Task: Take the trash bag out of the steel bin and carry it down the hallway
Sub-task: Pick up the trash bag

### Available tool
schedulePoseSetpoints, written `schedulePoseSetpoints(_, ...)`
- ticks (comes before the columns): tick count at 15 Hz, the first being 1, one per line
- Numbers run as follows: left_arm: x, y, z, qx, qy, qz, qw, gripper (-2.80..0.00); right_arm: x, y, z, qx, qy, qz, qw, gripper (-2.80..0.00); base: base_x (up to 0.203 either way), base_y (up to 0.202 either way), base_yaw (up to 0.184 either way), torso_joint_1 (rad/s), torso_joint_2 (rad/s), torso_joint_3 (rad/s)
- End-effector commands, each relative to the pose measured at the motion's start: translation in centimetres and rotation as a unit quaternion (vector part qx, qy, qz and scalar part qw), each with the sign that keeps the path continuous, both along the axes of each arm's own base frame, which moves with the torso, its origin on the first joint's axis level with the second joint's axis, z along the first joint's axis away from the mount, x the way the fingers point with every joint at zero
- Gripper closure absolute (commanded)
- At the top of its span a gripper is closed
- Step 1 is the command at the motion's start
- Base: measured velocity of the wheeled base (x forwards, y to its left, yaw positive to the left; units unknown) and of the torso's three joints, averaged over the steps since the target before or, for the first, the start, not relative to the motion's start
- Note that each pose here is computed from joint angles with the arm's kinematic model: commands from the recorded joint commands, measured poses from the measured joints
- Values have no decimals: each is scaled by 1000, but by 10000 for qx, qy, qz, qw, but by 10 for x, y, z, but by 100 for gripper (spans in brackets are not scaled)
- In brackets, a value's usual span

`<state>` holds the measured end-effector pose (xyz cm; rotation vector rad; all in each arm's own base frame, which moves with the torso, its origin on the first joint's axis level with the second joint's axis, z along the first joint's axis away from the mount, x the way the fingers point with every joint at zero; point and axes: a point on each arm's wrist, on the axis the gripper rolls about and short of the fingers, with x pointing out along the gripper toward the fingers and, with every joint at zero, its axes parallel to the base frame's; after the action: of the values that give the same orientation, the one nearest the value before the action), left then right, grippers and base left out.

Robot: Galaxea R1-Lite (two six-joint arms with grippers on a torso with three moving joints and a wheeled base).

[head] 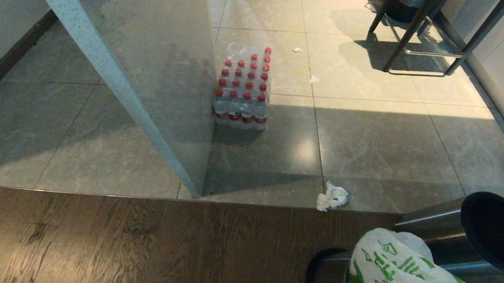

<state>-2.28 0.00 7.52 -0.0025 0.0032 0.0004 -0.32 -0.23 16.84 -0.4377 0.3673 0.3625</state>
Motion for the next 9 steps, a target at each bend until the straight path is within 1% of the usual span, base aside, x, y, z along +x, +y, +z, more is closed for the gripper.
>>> schedulePoseSetpoints(1,0,0,0,-3,-1,3,10000,0,-21,-8,-6,154,-434,63,9989,-280,0,0,0,0,0,0)
schedulePoseSetpoints(2,0,0,0,-3,-1,2,10000,0,-26,-10,-12,134,-359,114,9992,-280,0,0,0,0,0,0)
schedulePoseSetpoints(3,0,0,0,-3,-1,-1,10000,0,-30,-12,-19,57,-151,185,9997,-280,0,0,0,0,0,0)
schedulePoseSetpoints(4,0,0,0,-3,-1,-2,10000,0,-33,-14,-25,-7,-38,232,9997,-280,0,0,0,0,0,0)
schedulePoseSetpoints(6,0,0,0,-3,-1,-2,10000,0,-38,-16,-35,-74,40,210,9997,-280,0,0,0,0,0,0)
schedulePoseSetpoints(9,0,0,0,-3,-1,6,10000,0,-28,-12,-32,-145,443,-20,9989,-280,0,0,0,0,0,0)
